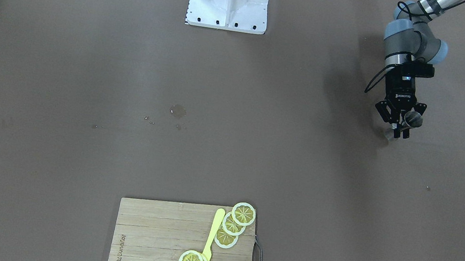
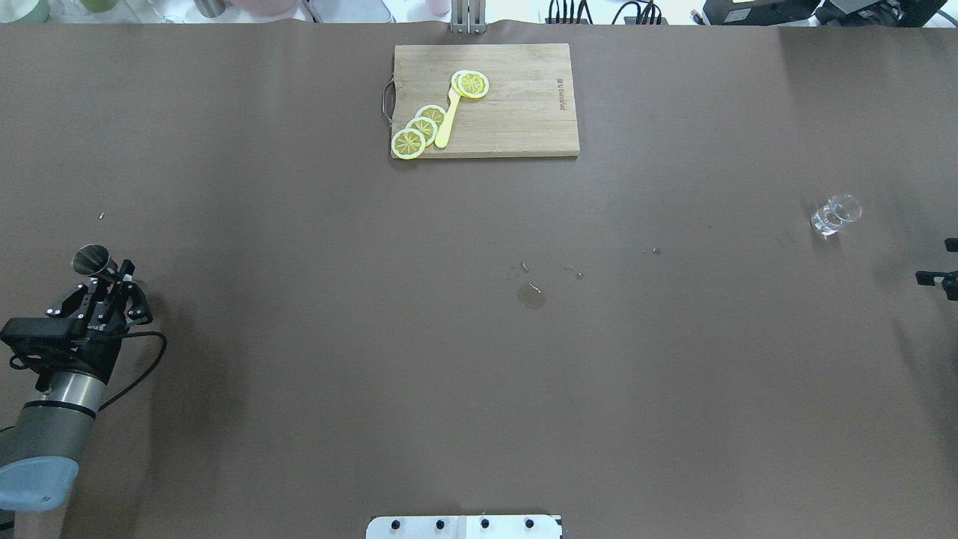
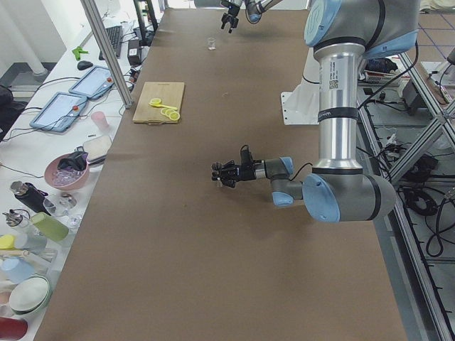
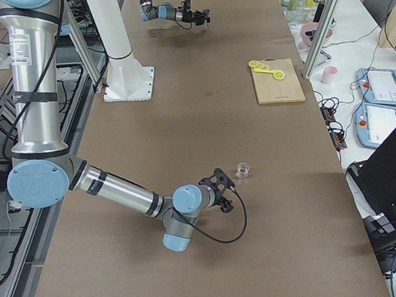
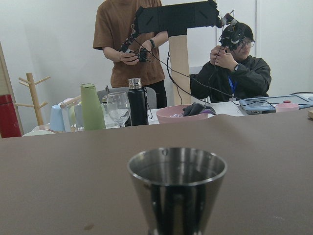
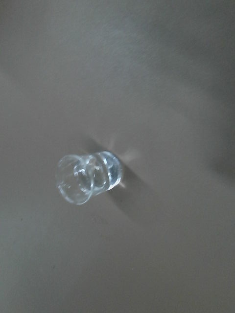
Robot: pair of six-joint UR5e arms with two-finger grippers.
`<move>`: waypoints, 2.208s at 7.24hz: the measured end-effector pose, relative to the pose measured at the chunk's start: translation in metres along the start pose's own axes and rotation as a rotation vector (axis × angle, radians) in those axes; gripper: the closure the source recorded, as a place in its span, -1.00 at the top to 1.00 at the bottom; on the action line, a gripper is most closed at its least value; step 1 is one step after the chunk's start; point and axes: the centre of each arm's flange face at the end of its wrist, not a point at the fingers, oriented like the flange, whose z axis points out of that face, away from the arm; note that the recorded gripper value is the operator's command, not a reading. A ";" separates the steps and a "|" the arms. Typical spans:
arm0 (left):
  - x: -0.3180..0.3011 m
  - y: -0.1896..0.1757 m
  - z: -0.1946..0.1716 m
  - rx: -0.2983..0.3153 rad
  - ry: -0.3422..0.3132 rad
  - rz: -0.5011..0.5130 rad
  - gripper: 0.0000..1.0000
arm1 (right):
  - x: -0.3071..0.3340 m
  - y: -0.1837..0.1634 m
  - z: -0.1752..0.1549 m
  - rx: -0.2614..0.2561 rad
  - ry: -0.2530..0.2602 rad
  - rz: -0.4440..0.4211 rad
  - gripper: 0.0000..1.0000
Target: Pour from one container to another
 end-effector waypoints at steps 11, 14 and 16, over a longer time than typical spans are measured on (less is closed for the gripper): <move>0.014 0.007 0.002 -0.016 0.015 -0.078 -0.72 | 0.086 0.023 -0.036 -0.413 0.176 0.496 1.00; 0.013 0.009 0.002 -0.017 0.013 -0.073 -0.07 | 0.101 -0.032 -0.027 -0.529 0.223 0.576 1.00; 0.013 0.010 0.002 -0.018 0.012 -0.068 0.24 | 0.102 -0.086 -0.036 -0.556 0.252 0.636 1.00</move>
